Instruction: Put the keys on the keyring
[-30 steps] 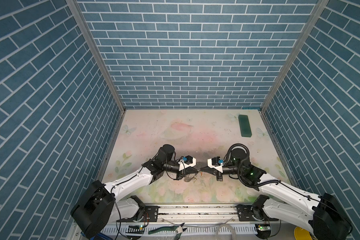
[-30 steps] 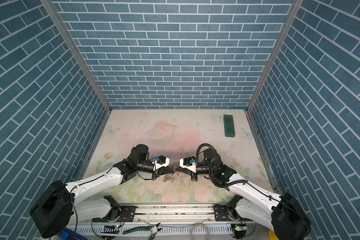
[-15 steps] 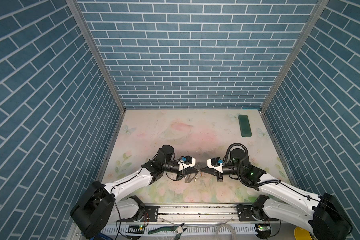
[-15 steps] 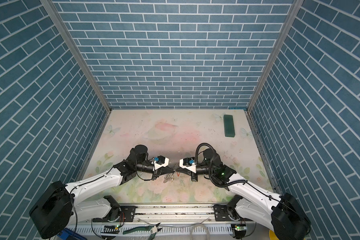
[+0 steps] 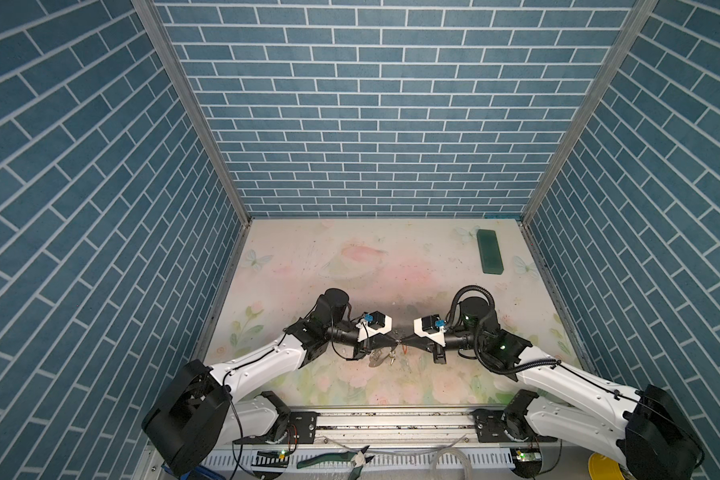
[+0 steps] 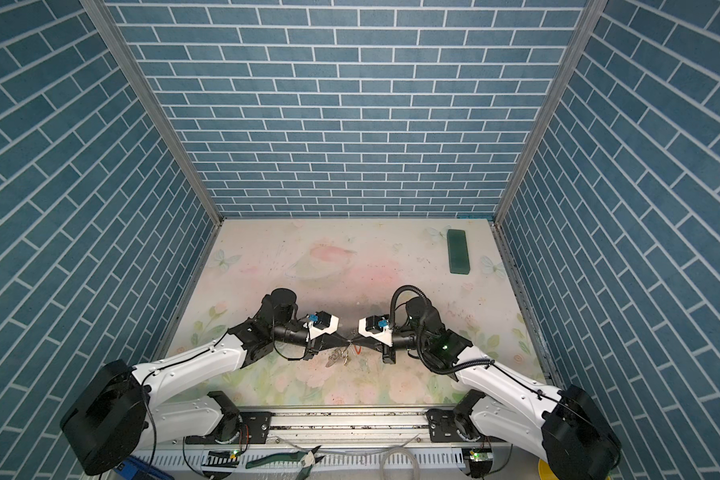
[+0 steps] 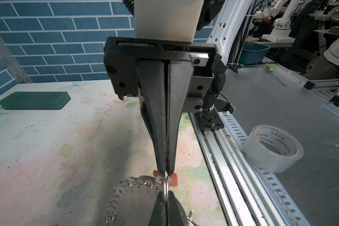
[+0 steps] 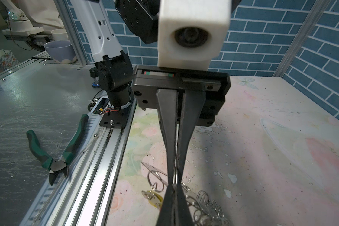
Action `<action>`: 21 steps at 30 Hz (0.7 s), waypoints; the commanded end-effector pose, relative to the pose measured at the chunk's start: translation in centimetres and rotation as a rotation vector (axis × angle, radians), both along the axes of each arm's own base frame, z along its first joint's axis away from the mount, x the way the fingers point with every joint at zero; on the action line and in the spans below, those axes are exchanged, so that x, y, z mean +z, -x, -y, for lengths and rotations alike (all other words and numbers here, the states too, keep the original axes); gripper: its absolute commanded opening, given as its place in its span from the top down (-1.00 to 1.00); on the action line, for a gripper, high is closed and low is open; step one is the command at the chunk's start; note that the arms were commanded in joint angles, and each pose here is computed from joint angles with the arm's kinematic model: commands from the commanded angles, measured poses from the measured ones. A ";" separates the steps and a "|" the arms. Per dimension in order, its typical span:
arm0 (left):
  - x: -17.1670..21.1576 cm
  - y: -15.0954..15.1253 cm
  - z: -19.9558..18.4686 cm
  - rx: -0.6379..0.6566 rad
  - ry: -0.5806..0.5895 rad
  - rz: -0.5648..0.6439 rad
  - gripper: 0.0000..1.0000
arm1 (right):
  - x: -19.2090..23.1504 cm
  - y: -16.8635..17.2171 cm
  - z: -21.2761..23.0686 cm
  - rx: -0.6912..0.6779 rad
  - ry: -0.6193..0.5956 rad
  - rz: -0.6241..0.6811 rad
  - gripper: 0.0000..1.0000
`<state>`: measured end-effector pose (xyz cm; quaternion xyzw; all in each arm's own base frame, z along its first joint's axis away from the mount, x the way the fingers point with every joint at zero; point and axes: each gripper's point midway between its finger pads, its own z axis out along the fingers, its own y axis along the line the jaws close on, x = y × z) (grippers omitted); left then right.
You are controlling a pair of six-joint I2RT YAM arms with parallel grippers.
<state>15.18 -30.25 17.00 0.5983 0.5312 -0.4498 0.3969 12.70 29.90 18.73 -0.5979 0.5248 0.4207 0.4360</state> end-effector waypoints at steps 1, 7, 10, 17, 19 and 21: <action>0.6 0.4 0.3 -0.040 0.009 0.001 1.00 | 3.0 -0.1 -0.7 0.031 -0.061 0.080 1.00; 0.2 -0.1 0.4 -0.015 -0.013 -0.003 1.00 | 3.6 0.4 -0.3 0.036 -0.097 0.107 1.00; 0.0 -0.3 0.4 -0.010 -0.029 -0.018 1.00 | 3.7 0.6 -0.2 0.042 -0.099 0.105 1.00; 0.0 -0.1 0.4 -0.023 -0.025 -0.010 1.00 | 3.4 0.4 -0.3 0.039 -0.092 0.095 1.00; 0.1 0.1 0.3 -0.034 -0.019 -0.008 1.00 | 3.3 0.3 -0.4 0.039 -0.087 0.086 1.00; 0.2 0.4 0.3 -0.051 -0.010 -0.003 1.00 | 3.1 0.3 -0.6 0.046 -0.077 0.072 1.00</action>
